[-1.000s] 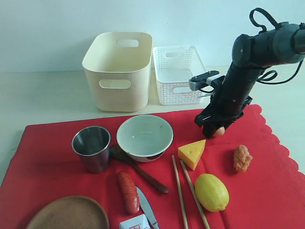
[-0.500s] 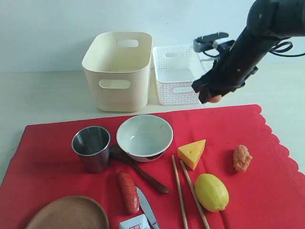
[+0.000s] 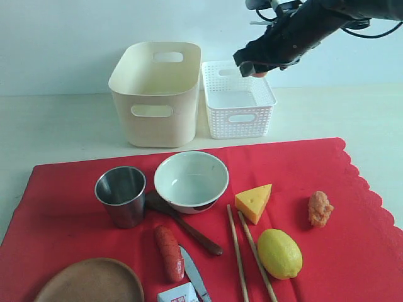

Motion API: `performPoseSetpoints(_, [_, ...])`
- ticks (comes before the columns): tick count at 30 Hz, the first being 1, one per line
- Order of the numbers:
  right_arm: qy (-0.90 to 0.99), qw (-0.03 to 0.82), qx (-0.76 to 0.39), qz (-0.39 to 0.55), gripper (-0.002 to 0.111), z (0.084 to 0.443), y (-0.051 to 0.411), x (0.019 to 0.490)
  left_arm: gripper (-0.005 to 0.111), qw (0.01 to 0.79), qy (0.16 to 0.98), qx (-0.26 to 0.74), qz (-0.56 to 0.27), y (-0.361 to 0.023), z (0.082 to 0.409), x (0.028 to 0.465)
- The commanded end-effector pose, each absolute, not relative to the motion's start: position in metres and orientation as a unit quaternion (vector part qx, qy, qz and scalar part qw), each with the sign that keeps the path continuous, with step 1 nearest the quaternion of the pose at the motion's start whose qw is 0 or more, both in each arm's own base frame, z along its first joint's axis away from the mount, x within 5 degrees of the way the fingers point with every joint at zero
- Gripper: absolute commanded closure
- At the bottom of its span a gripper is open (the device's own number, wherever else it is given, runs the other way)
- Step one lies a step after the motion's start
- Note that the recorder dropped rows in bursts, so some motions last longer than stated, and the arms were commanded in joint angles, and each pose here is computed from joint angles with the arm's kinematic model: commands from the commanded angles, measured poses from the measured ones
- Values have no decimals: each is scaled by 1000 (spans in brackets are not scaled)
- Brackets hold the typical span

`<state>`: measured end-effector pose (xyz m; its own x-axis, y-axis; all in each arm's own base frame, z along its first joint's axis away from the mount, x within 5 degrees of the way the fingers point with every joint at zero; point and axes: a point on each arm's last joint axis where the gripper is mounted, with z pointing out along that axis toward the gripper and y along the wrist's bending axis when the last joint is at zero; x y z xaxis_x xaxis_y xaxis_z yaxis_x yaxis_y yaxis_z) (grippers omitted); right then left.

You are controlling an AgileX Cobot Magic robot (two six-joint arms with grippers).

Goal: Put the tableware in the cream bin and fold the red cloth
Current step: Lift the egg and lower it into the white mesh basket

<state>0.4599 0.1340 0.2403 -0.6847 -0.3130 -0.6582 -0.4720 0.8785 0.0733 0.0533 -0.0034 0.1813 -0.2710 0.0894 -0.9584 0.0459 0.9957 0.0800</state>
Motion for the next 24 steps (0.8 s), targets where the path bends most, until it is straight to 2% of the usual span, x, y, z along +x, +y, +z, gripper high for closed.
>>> performPoseSetpoints(1, [906,339,-222,120,108,216,142,496,107,606,794,42,21,-3,181,53])
performPoseSetpoints(4, [903,342,-230,118,108,195,147,519,107,606,794,42,21,-3,181,53])
performPoseSetpoints(9, [905,281,-299,114,108,142,156,530,107,606,794,42,21,-3,181,53])
performPoseSetpoints(15, [908,259,-309,116,106,133,157,527,107,606,794,42,21,-3,181,53])
performPoseSetpoints(20, [907,262,-308,116,72,133,157,528,107,606,794,42,21,-3,181,53])
performPoseSetpoints(24, [905,275,-302,114,49,138,156,529,107,606,794,42,21,-3,181,53])
